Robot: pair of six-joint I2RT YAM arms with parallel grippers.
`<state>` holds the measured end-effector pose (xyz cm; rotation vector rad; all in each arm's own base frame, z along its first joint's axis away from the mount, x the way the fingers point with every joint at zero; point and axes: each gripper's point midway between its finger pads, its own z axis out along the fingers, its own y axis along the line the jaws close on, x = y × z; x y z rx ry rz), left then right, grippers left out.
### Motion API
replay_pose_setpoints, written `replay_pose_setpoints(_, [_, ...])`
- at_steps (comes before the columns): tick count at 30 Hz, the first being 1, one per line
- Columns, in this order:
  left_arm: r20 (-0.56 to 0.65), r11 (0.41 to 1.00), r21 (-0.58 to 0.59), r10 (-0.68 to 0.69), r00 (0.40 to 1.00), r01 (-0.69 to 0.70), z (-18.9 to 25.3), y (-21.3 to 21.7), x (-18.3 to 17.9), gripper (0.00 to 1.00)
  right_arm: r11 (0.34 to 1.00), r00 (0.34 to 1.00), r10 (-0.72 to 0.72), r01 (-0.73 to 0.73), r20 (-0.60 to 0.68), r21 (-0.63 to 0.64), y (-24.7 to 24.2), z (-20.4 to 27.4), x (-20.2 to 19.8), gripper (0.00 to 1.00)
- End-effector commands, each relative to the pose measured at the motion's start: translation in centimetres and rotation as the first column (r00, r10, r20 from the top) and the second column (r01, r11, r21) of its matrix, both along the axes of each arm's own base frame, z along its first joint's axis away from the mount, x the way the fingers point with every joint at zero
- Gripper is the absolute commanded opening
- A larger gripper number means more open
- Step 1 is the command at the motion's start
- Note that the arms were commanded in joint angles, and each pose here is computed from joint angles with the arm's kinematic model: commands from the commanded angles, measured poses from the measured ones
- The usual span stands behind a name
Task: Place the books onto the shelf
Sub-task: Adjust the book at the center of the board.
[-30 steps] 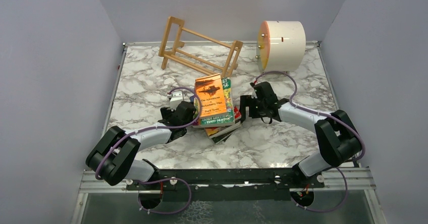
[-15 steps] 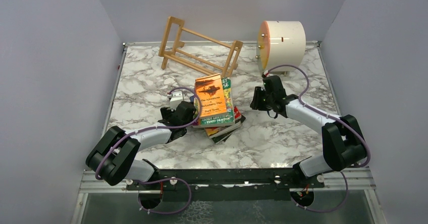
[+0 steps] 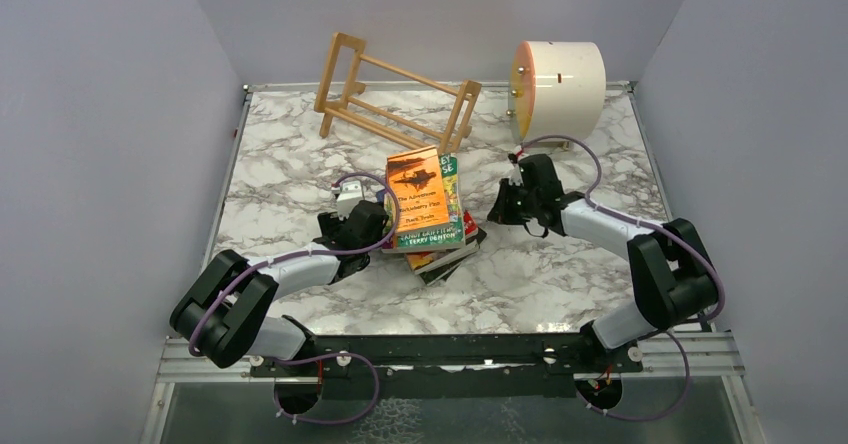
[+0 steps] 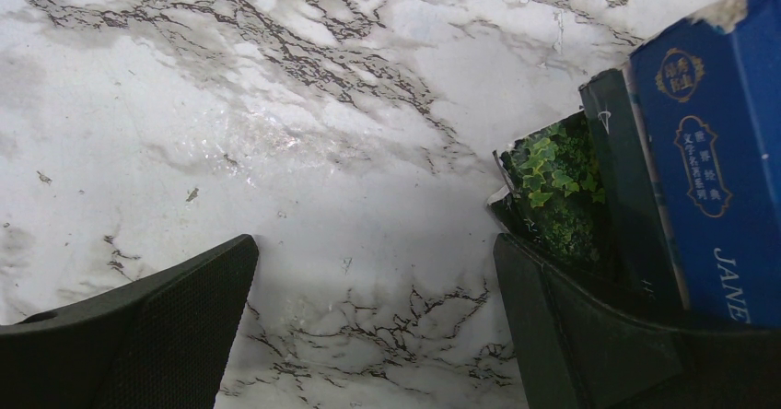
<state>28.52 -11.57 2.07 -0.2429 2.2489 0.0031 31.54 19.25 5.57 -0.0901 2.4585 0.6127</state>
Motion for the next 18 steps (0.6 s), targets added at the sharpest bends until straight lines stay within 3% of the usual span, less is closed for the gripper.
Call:
replay_pose_setpoints(1, [0.005,0.999,-0.032,-0.020,1.000,0.020,0.1,-0.8,0.1,0.99,0.996,0.998,0.063,-0.064,0.010,0.065,1.4,-0.4,-0.1,0.01])
replay_pose_setpoints(18, [0.003,0.999,-0.027,-0.019,1.000,0.020,0.0,-0.7,0.1,0.99,0.986,0.991,0.124,-0.118,-0.041,0.115,2.4,-3.1,-1.5,0.01])
